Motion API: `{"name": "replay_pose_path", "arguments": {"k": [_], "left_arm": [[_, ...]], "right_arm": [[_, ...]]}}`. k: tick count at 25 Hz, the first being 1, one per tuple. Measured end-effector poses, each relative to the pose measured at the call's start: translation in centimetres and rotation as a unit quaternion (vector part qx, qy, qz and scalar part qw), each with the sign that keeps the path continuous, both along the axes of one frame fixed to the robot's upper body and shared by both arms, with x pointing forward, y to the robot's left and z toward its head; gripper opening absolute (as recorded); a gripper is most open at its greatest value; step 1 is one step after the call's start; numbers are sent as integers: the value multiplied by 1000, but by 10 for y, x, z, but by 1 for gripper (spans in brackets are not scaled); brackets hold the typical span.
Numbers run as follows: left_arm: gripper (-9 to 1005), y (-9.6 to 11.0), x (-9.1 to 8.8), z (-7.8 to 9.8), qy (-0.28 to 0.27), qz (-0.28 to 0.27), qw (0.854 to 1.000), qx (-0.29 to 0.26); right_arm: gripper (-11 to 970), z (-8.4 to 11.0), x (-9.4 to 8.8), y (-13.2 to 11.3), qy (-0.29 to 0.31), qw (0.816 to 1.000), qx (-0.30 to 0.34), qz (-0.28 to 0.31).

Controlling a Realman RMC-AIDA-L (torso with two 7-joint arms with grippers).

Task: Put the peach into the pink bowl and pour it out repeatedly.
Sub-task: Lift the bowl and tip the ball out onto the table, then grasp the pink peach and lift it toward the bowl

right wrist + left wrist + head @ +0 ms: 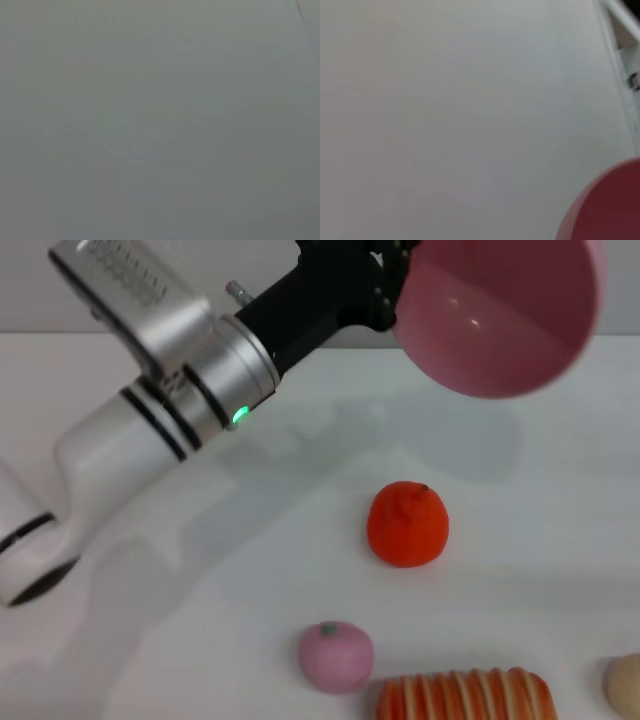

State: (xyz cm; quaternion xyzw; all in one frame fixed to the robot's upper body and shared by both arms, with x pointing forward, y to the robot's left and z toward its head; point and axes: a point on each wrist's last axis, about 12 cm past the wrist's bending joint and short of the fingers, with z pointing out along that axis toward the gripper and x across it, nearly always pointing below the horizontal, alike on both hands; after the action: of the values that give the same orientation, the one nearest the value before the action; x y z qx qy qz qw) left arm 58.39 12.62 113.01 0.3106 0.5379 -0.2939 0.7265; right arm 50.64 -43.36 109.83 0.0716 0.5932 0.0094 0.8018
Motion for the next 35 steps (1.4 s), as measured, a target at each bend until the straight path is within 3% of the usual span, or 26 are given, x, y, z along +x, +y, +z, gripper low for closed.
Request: {"name": "replay_pose_path", "arguments": {"k": [4, 9, 11, 18, 22, 26, 30, 35], "left_arm": [[38, 2, 27, 3, 88, 41, 995, 3], [38, 8, 61, 10, 174, 105, 979, 26], [38, 8, 75, 13, 195, 130, 970, 64], [38, 11, 89, 16, 210, 147, 961, 103], [38, 19, 94, 15, 230, 146, 956, 106], [38, 26, 96, 15, 246, 132, 953, 119], [38, 29, 97, 16, 261, 117, 950, 126], [38, 41, 98, 20, 325, 93, 932, 127]], "right_arm": [[468, -1, 2, 4, 7, 1000, 0, 18], [468, 0, 8, 16, 27, 995, 38, 88], [468, 5, 10, 23, 32, 989, 47, 135], [468, 31, 8, 53, 26, 950, 38, 310], [468, 50, 1, 75, 8, 909, 2, 417], [468, 69, -1, 99, 19, 854, -28, 519], [468, 86, 3, 126, 79, 795, -60, 598], [468, 97, 18, 164, 208, 722, -108, 650]]}}
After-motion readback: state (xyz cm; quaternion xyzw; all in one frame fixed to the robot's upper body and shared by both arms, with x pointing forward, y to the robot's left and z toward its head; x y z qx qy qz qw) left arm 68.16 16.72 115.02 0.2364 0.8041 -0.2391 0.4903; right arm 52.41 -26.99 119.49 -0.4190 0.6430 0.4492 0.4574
